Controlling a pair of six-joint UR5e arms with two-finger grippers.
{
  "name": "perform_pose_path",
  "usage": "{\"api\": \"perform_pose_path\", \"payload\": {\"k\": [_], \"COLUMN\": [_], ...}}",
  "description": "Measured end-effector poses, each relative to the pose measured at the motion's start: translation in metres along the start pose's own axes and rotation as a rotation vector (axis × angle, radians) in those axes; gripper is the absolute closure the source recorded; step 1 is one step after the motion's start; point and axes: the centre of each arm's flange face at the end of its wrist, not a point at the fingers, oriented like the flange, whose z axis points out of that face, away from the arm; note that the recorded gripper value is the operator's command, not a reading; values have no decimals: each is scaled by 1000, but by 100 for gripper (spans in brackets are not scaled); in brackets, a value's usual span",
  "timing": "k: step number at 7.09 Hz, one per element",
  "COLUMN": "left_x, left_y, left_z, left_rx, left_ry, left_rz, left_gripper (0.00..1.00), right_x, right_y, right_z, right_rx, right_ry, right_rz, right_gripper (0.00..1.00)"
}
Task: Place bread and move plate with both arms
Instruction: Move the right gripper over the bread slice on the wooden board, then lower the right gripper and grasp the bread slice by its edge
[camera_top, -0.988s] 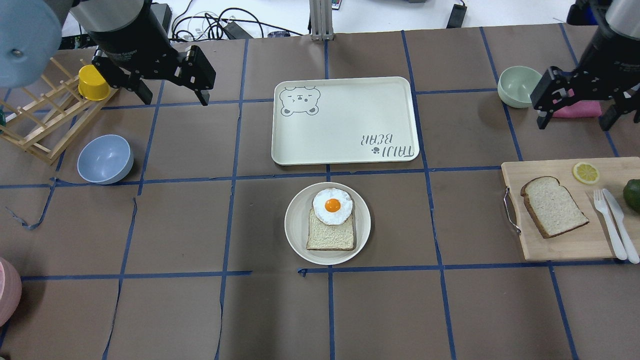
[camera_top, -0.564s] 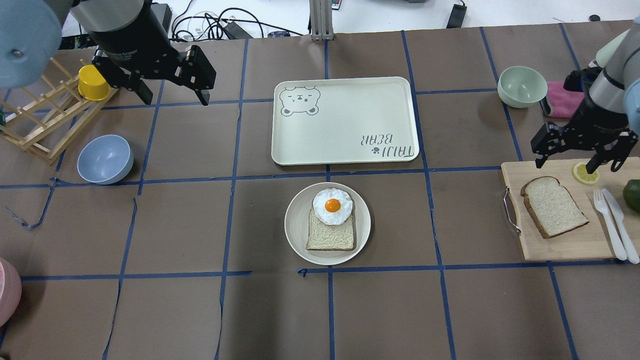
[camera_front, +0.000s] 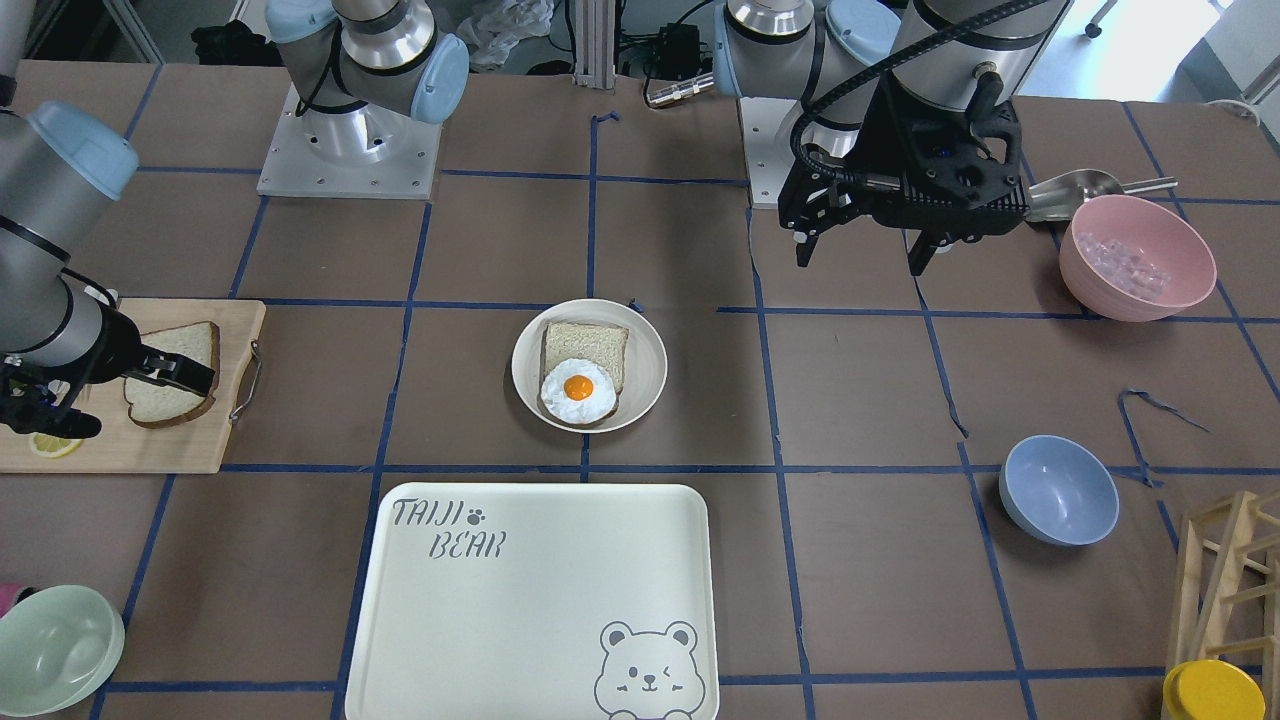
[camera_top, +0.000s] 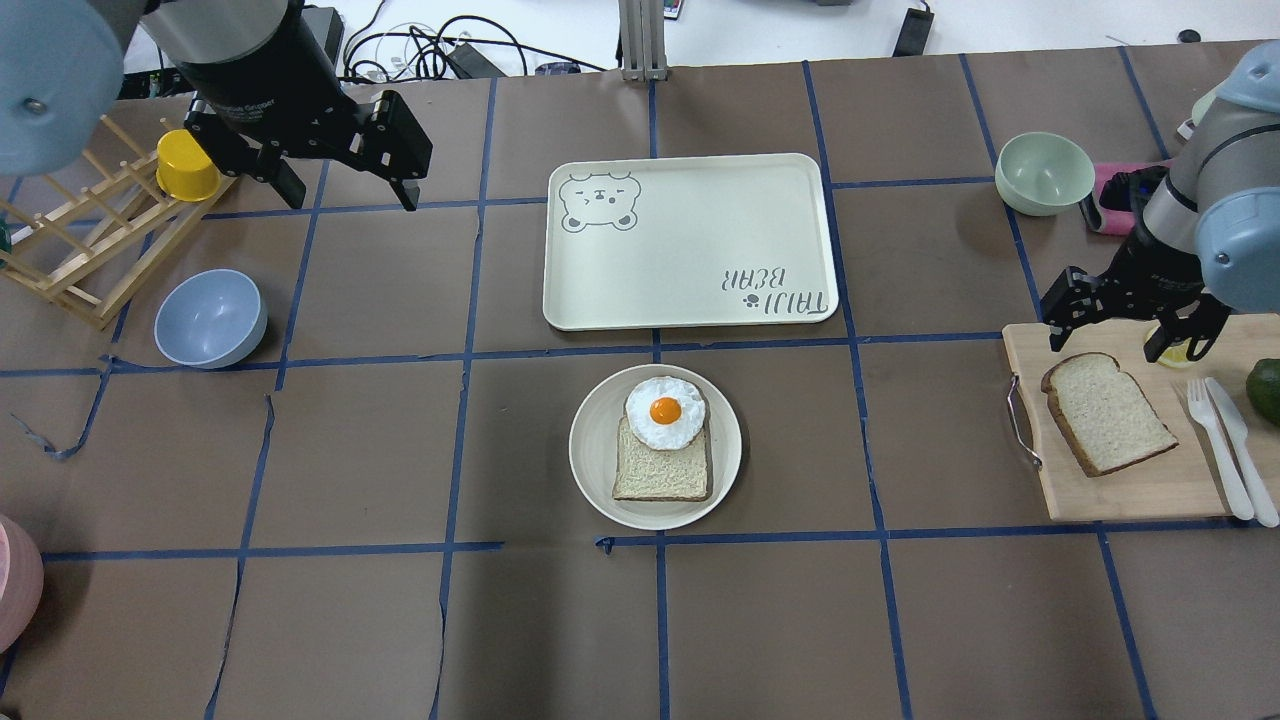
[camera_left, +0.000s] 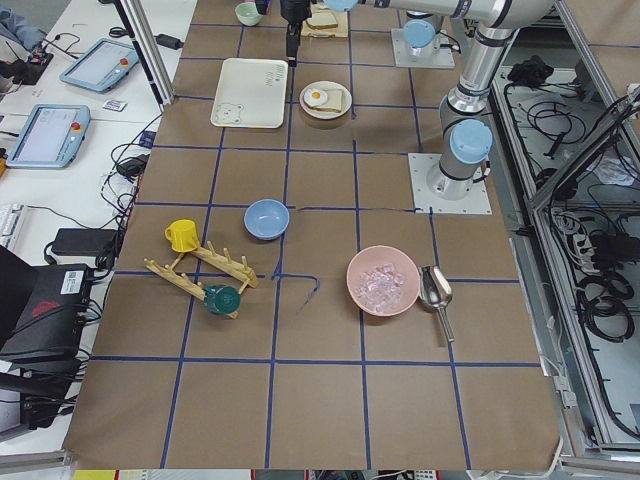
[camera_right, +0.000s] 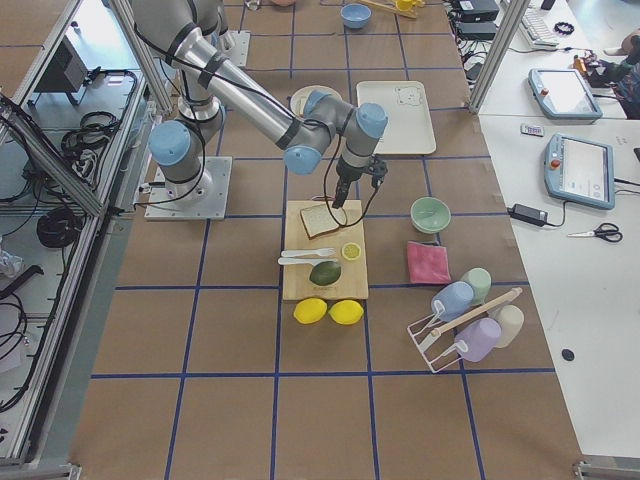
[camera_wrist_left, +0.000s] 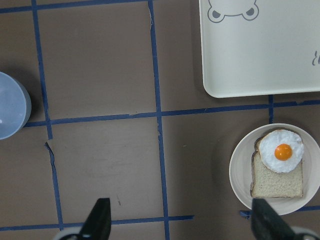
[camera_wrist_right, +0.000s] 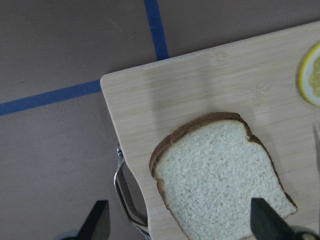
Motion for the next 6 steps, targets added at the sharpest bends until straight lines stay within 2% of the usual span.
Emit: {"api": "perform_pose_path", "payload": {"k": [1,6], "left_x": [0,0], "left_y": [0,0], "left_z": [0,0], "left_rx": [0,0], "left_ry": [0,0], "left_rz": [0,0], "left_gripper": [0,0], "right_x": [-1,-2], "right_y": [-3,-15], "right_z": [7,32], "right_rx": [-6,-39], "right_ry": [-5,-12], "right_rz": [18,33], "right_gripper": [23,23]}}
